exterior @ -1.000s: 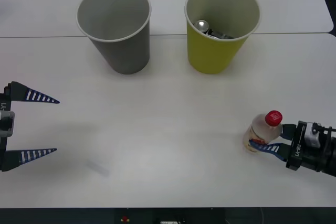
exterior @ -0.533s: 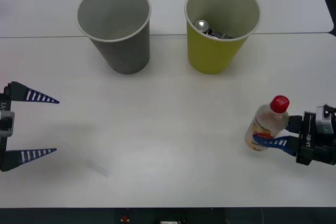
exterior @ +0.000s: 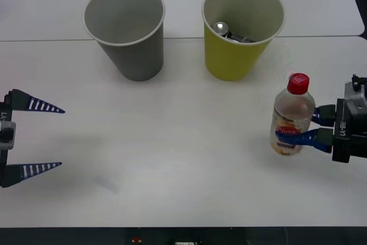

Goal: Put the can into the green bin and the plastic bottle into the gray bin

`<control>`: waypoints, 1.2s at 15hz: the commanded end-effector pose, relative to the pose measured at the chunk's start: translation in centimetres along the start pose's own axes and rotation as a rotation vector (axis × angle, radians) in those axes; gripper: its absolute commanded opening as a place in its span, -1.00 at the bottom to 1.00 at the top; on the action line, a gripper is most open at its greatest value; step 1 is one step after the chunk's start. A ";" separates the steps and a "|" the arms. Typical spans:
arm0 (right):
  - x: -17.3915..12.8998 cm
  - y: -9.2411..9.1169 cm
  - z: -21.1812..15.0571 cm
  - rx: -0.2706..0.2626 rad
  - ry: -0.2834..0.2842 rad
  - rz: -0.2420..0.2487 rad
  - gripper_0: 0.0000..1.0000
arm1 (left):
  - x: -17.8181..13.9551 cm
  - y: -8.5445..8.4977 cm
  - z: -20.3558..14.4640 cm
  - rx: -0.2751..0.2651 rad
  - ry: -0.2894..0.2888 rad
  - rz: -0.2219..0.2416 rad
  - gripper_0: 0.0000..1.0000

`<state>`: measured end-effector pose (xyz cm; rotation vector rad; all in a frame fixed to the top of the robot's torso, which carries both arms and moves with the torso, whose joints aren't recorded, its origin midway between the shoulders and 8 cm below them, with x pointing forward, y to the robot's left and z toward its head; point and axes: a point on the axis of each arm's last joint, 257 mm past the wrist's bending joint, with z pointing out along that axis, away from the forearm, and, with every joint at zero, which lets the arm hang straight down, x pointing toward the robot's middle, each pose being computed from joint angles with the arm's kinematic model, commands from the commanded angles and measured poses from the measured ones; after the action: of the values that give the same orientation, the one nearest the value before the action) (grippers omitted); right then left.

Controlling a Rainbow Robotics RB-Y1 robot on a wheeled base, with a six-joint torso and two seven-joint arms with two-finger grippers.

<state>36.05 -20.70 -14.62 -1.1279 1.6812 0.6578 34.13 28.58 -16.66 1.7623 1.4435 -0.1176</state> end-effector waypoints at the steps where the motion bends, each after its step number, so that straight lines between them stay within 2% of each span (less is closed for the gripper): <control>1: -2.4 0.7 0.4 0.017 0.055 0.035 -1.00 | 0.0 0.0 0.0 0.000 0.000 0.000 1.00; 5: -6.1 2.1 1.5 0.046 0.110 0.067 -1.00 | 0.0 0.0 0.0 0.000 0.000 0.000 1.00; 8: -8.8 2.9 2.8 0.049 0.124 0.081 -1.00 | 0.0 0.0 0.0 0.000 0.000 0.000 1.00; 13: -13.2 3.1 4.8 0.048 0.133 0.096 -1.00 | 0.0 0.0 0.0 0.000 0.000 0.000 1.00; 15: -14.2 2.8 5.5 0.037 0.152 0.058 -1.00 | 0.0 0.0 0.0 0.000 0.000 0.000 1.00; 18: -15.5 1.9 6.4 0.011 0.224 0.008 -1.00 | 0.0 0.0 0.0 0.000 0.000 0.000 1.00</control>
<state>38.34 -8.96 -3.16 -1.2029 1.8695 0.5512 34.13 28.58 -16.66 1.7623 1.4435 -0.1176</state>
